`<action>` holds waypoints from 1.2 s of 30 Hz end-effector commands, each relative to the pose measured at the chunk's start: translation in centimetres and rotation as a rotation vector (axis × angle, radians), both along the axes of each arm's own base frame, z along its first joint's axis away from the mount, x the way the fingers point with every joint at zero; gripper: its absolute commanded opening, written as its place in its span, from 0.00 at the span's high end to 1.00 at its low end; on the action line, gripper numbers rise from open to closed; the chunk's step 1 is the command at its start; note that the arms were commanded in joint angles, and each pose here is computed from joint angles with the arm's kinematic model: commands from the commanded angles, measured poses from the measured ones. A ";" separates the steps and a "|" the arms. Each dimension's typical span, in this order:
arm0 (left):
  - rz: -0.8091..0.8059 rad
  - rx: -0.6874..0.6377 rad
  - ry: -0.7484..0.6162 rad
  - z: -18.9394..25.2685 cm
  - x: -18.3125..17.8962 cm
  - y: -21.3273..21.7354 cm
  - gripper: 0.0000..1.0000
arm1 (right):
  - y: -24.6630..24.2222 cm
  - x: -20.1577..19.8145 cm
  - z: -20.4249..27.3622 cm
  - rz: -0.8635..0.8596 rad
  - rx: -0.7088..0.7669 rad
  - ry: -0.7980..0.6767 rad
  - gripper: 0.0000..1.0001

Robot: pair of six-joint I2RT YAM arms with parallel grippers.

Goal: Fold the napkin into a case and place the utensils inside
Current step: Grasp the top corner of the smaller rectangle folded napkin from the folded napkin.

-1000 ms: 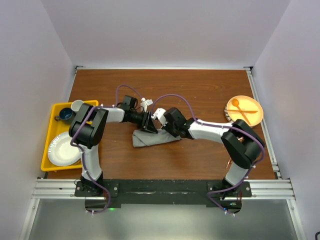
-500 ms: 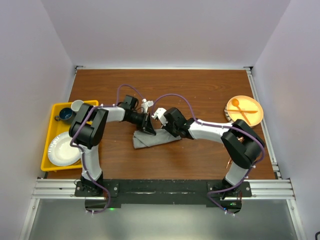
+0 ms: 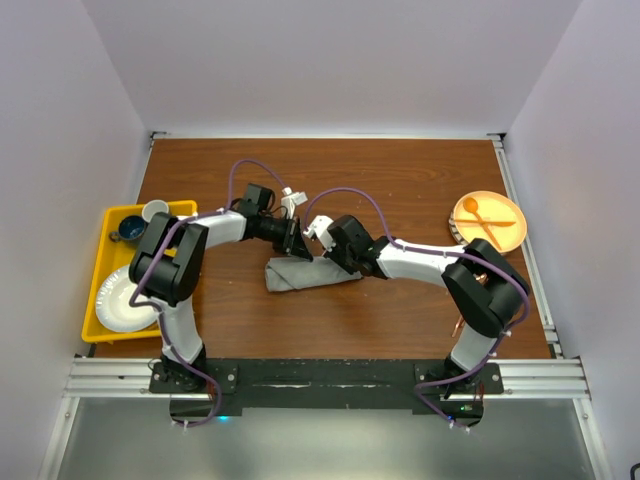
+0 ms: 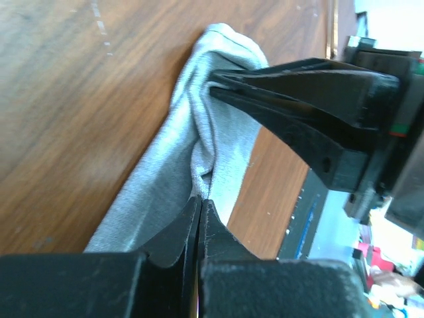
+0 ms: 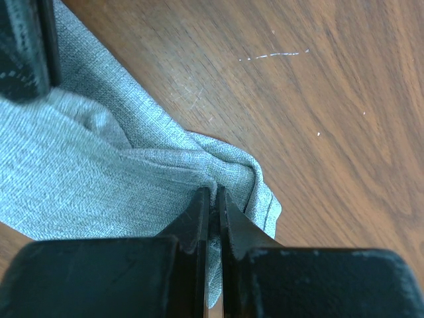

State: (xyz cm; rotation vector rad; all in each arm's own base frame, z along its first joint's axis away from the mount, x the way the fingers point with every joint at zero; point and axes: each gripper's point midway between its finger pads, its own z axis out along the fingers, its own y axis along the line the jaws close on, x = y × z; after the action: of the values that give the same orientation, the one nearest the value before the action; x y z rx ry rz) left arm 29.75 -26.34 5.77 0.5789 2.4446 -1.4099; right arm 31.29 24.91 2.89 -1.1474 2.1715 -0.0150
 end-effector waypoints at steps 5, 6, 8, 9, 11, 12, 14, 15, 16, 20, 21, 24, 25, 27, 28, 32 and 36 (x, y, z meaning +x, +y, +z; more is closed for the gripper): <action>0.081 0.132 0.014 -4.2 1.2 1.5 1.00 | -1.3 0.5 0.9 -0.039 -0.026 -0.026 1.00; 0.087 0.146 0.023 -4.7 1.1 1.6 1.00 | -1.3 0.6 1.3 -0.044 -0.023 -0.034 1.00; 0.088 0.162 0.038 -5.3 0.9 1.8 1.00 | -1.2 0.7 1.6 -0.052 -0.020 -0.034 1.00; 0.090 0.172 0.045 -5.6 0.8 2.0 1.00 | -0.9 1.0 2.3 -0.058 -0.010 -0.044 0.96; 0.086 0.181 0.052 -6.0 0.6 2.1 1.00 | -0.8 1.0 3.1 -0.072 0.002 -0.037 0.80; 0.086 0.183 0.054 -6.1 0.5 2.2 1.00 | -0.2 1.4 4.7 -0.075 0.032 -0.050 0.76; 0.087 0.183 0.055 -6.2 0.4 2.2 1.00 | -0.1 1.1 5.8 -0.090 0.047 -0.028 0.68; 0.087 0.185 0.059 -6.3 0.3 2.2 1.00 | 0.4 1.5 7.7 -0.092 0.083 -0.047 0.65; 0.089 0.184 0.057 -6.3 0.4 2.2 1.00 | 0.7 1.4 8.5 -0.094 0.103 -0.044 0.63; 0.086 0.186 0.061 -6.5 0.3 2.3 1.00 | 0.9 0.8 11.2 -0.082 0.149 -0.041 0.61; 0.085 0.188 0.063 -6.6 0.2 2.3 1.00 | 0.7 0.6 11.1 -0.078 0.149 -0.037 0.62; 0.083 0.184 0.070 -6.7 0.0 2.2 1.00 | 0.3 -0.3 10.4 -0.040 0.144 -0.033 0.78; 0.083 0.182 0.073 -6.8 0.0 2.2 1.00 | 0.4 -0.4 10.2 -0.024 0.140 -0.030 0.83; 0.083 0.184 0.077 -6.9 -0.1 2.3 1.00 | 0.5 -1.1 9.2 0.007 0.138 -0.002 0.97; 0.083 0.184 0.076 -6.9 -0.1 2.3 1.00 | 0.8 -1.2 9.1 0.022 0.147 -0.002 0.98; 0.081 0.187 0.076 -7.0 -0.1 2.3 1.00 | 0.2 -1.4 6.7 0.019 0.099 -0.026 1.00; 0.080 0.188 0.077 -7.1 -0.2 2.3 1.00 | -0.6 -0.5 4.8 0.001 0.030 -0.060 1.00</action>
State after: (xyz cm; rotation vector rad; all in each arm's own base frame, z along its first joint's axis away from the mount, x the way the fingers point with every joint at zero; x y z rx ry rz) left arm 30.26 -25.47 1.92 0.5015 2.5494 -1.3186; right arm 29.31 24.19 8.43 -1.1190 2.1703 0.0615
